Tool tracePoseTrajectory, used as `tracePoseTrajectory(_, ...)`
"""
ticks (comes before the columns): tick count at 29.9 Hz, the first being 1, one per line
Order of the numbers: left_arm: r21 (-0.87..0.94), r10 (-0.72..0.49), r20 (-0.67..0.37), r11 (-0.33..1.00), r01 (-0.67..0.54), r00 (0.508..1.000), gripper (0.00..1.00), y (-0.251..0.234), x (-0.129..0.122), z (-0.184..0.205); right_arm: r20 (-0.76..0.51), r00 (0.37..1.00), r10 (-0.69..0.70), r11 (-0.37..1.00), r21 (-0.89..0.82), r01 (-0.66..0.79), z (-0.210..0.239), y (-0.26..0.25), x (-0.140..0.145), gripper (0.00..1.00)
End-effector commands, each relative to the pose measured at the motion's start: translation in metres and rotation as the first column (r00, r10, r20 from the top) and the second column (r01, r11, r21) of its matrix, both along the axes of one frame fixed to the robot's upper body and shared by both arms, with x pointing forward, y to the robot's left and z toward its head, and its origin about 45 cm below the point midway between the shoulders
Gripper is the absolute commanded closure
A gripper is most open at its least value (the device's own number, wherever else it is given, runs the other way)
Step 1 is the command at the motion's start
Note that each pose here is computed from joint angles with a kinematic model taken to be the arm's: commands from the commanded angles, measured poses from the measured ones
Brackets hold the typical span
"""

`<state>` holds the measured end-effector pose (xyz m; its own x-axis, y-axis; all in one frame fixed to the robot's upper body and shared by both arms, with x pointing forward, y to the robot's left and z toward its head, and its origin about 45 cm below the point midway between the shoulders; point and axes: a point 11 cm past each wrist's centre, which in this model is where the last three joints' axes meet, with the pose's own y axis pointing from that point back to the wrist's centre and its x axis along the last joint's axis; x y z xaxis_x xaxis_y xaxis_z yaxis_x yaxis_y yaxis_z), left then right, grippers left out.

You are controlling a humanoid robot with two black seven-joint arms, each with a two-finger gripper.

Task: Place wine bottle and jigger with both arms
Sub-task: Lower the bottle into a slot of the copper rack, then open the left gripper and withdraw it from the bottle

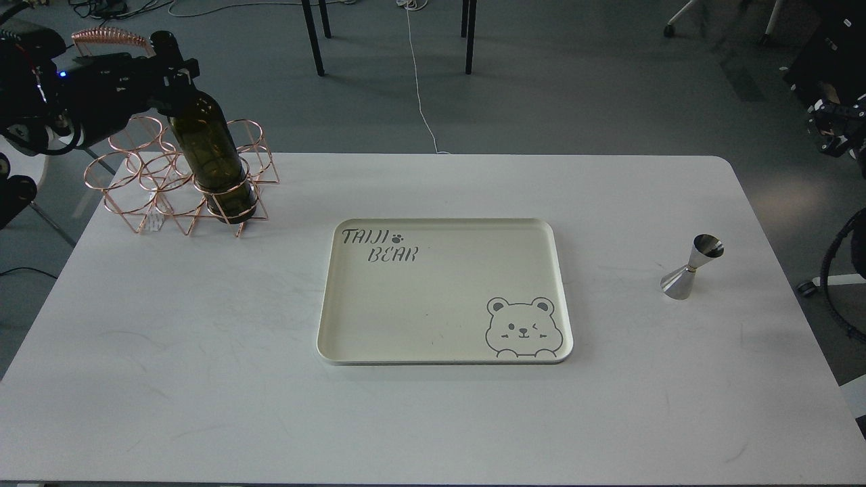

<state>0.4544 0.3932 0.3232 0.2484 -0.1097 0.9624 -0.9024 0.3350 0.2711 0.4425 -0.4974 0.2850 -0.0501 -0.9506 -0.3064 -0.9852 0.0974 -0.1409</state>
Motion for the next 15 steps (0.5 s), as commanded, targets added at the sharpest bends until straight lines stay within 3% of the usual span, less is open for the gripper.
tracePoseTrajectory(1, -0.021, 0.005, -0.003, 1.000, -0.005, 1.000, 0.54, 0.000, 0.000, -0.001, 0.000, 1.000, -0.001, 1.000, -0.001, 0.001, 0.000, -0.001, 0.000, 0.02)
tracePoseTrajectory(9, -0.048, 0.012, 0.001, 0.999, -0.012, 1.000, 0.31, 0.000, 0.000, 0.001, 0.000, 1.000, 0.002, 1.000, 0.001, -0.002, 0.000, 0.000, 0.000, 0.02)
tracePoseTrajectory(13, -0.115, 0.037, 0.082, 0.993, -0.027, 0.996, 0.11, 0.001, 0.003, 0.013, 0.000, 1.000, -0.001, 1.000, 0.000, 0.001, 0.000, 0.000, 0.000, 0.02)
tracePoseTrajectory(15, -0.192, 0.062, 0.114, 0.981, -0.040, 0.991, 0.06, 0.002, 0.004, 0.020, -0.002, 1.000, -0.001, 1.000, 0.000, 0.001, -0.001, 0.000, 0.000, 0.02)
